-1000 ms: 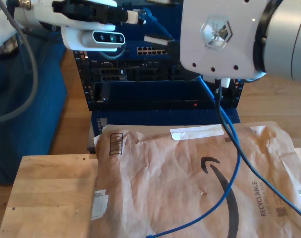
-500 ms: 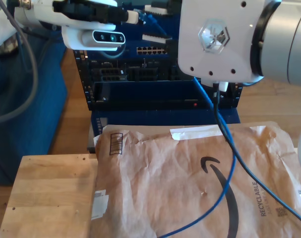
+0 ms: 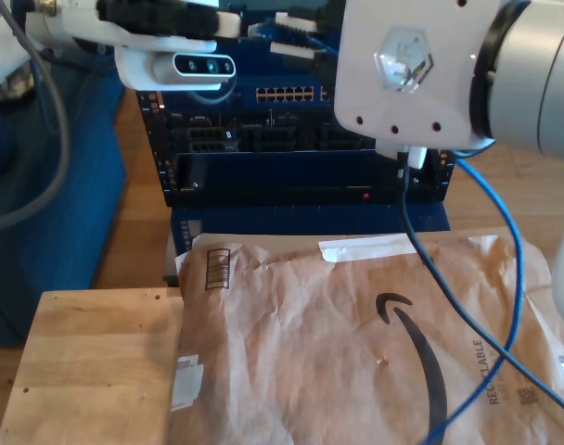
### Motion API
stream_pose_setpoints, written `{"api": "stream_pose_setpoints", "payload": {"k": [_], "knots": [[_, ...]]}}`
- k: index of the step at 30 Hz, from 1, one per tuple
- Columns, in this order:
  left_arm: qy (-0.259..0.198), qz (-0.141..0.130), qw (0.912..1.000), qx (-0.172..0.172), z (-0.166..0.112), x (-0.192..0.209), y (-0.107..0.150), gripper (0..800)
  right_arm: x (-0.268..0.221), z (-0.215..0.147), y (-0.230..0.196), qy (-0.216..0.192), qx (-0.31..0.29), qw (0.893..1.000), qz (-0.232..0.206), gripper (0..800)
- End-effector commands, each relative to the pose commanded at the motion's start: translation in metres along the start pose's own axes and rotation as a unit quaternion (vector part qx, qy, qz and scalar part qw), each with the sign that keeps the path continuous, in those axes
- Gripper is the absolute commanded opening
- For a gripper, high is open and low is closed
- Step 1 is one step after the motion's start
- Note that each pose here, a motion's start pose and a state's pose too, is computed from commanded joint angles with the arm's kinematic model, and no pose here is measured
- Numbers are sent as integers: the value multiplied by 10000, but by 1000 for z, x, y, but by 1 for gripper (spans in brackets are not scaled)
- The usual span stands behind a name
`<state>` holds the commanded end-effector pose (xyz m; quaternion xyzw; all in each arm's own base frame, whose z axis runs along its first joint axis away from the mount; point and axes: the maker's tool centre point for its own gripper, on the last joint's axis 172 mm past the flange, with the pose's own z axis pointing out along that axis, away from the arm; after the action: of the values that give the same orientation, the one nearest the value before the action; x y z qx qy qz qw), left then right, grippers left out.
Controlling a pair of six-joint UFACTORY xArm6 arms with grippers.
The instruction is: Grab the cable and plug it in
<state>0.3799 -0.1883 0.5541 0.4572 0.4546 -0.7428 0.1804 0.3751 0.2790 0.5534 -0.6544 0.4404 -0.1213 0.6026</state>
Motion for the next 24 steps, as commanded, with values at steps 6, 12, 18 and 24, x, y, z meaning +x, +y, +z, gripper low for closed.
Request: {"api": "stream_pose_setpoints", "payload": {"k": [6,12,18,24], "knots": [[-89,51,9994,-334,-6,-7,11,798,2,1,3,21,-26,10000,-10,2],[-141,366,9925,-1159,-44,-5,30,798,18,10,22,161,-193,9997,33,2],[874,-101,9740,-2087,-66,49,54,798,81,3,25,787,-117,9966,192,2],[2298,-329,9385,-2556,-96,118,44,799,122,-15,14,1288,209,9914,55,2]]}}
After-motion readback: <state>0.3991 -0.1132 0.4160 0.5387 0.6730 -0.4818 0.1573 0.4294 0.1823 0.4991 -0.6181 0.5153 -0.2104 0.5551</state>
